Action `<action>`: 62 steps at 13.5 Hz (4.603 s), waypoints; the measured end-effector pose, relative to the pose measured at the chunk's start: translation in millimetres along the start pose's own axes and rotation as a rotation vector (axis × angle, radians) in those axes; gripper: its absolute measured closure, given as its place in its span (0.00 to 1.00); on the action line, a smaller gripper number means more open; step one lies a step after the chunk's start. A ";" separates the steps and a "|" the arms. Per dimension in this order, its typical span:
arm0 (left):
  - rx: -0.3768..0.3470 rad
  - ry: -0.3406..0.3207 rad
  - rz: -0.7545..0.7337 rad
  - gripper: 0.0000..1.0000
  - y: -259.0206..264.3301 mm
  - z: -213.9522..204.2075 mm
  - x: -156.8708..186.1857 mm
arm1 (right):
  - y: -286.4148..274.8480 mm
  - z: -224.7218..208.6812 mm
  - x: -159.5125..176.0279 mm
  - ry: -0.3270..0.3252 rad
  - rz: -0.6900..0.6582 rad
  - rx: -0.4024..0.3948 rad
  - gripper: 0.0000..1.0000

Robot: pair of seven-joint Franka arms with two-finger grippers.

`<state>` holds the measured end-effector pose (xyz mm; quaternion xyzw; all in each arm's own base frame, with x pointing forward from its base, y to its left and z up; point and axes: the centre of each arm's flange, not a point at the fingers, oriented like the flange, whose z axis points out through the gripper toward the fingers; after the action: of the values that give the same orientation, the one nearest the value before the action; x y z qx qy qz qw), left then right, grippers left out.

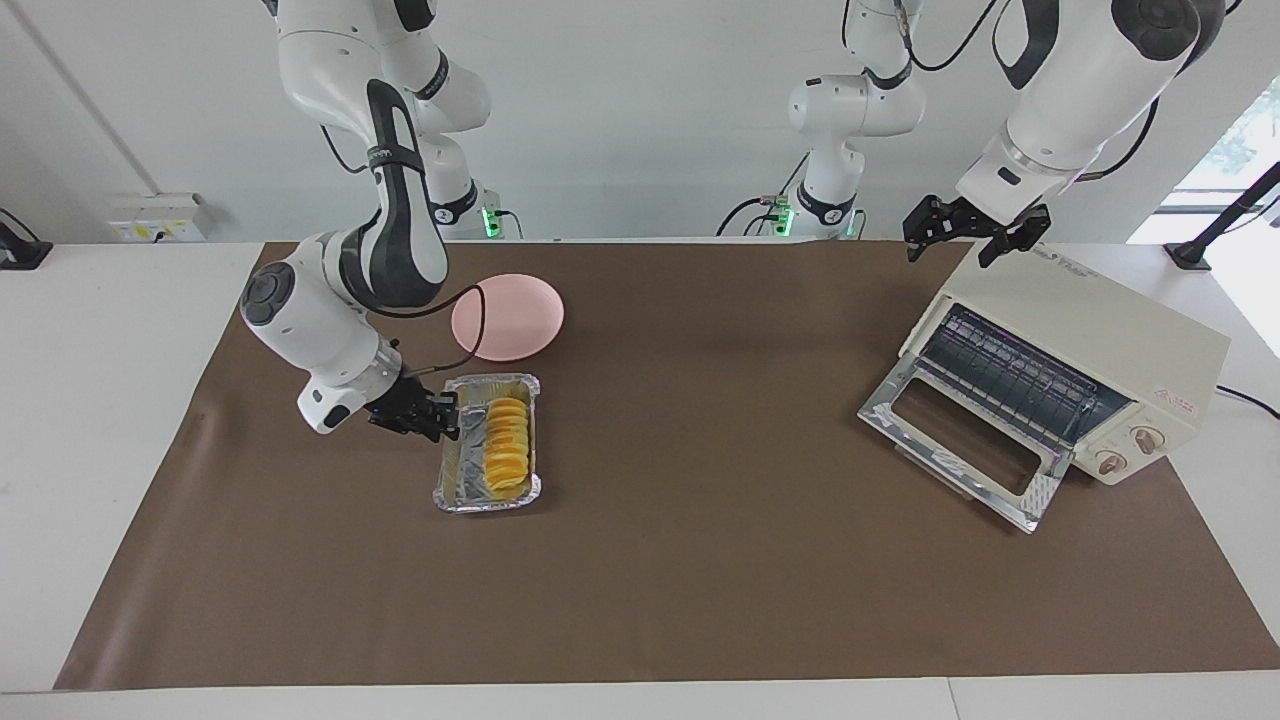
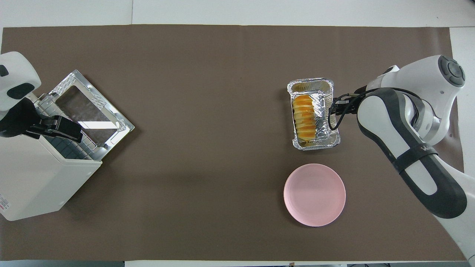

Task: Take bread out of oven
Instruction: 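Lower the right gripper into the tray and grasp the bread slices, then lift the bread out and carry it onto the pink plate, then open the right gripper to release the bread on the plate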

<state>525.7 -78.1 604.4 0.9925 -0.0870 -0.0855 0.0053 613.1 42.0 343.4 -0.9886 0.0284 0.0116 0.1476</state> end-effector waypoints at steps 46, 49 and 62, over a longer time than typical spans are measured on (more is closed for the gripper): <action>0.000 0.000 0.000 0.00 -0.1 0.0 0.0 | -110.9 3.7 -214.6 -0.166 -0.032 -0.170 0.91; 0.000 0.000 0.000 0.00 -0.1 0.0 0.0 | -93.1 29.4 -246.9 -0.133 -0.032 -0.174 0.91; 0.000 0.000 0.000 0.00 -0.1 0.0 0.0 | -78.4 65.4 -235.9 -0.037 -0.016 -0.171 0.74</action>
<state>525.7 -78.0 604.4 0.9925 -0.0869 -0.0855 0.0053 381.4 148.4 311.1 -0.9974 0.0165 0.0308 0.0633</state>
